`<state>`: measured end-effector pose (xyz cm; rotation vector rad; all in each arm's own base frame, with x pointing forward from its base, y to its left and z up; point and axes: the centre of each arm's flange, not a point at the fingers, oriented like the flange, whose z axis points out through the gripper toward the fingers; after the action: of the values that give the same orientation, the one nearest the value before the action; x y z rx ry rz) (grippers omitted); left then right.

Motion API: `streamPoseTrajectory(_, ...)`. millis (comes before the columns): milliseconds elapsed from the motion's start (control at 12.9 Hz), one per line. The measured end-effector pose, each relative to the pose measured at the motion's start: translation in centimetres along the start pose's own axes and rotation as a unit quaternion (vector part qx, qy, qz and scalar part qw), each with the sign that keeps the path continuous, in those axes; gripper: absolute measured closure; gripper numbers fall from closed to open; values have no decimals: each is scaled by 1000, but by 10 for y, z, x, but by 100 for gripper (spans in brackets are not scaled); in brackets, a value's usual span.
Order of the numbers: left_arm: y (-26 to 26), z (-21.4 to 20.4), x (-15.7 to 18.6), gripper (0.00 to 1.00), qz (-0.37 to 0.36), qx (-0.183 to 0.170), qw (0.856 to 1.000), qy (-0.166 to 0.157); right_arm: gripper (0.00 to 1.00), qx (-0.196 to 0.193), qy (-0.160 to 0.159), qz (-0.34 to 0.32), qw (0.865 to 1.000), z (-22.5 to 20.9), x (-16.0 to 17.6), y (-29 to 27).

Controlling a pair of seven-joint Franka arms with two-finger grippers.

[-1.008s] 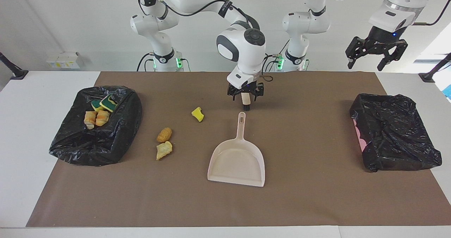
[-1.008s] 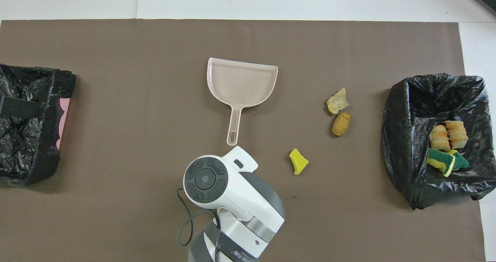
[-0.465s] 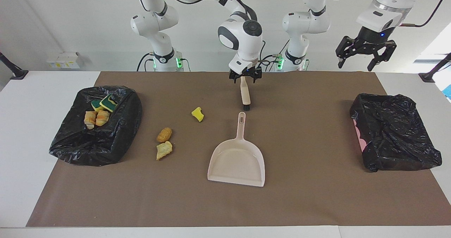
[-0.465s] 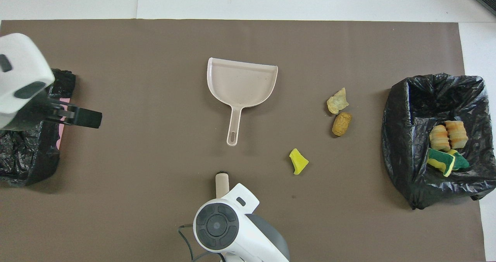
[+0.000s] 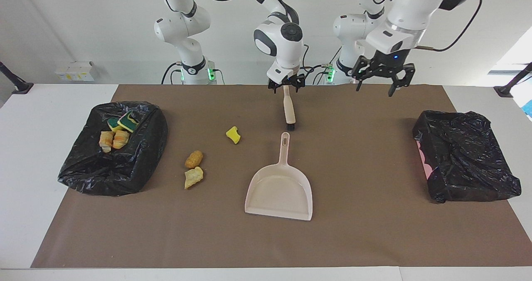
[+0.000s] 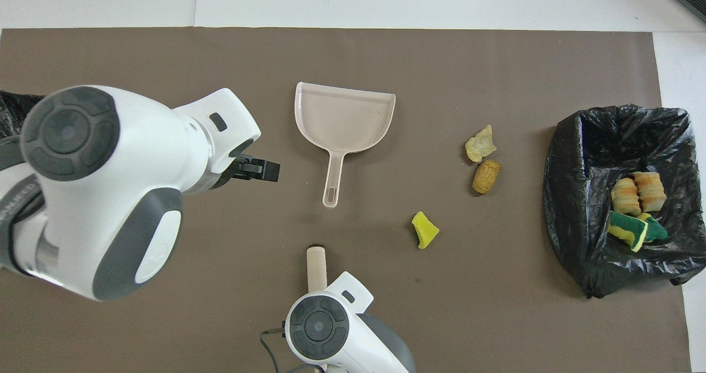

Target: Sweep and dump trash in bin

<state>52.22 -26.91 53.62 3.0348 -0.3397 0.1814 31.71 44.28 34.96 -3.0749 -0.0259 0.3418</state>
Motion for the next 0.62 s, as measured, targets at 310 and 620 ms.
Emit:
streamPoseTrajectory(310, 57, 89, 11, 0, -29, 21, 999, 13, 23, 6, 1, -7, 1000, 13, -7, -8)
streamPoseTrajectory(620, 82, 147, 14, 0, -40, 10, 999, 11, 33, 5, -3, -8, 1000, 19, -6, -9)
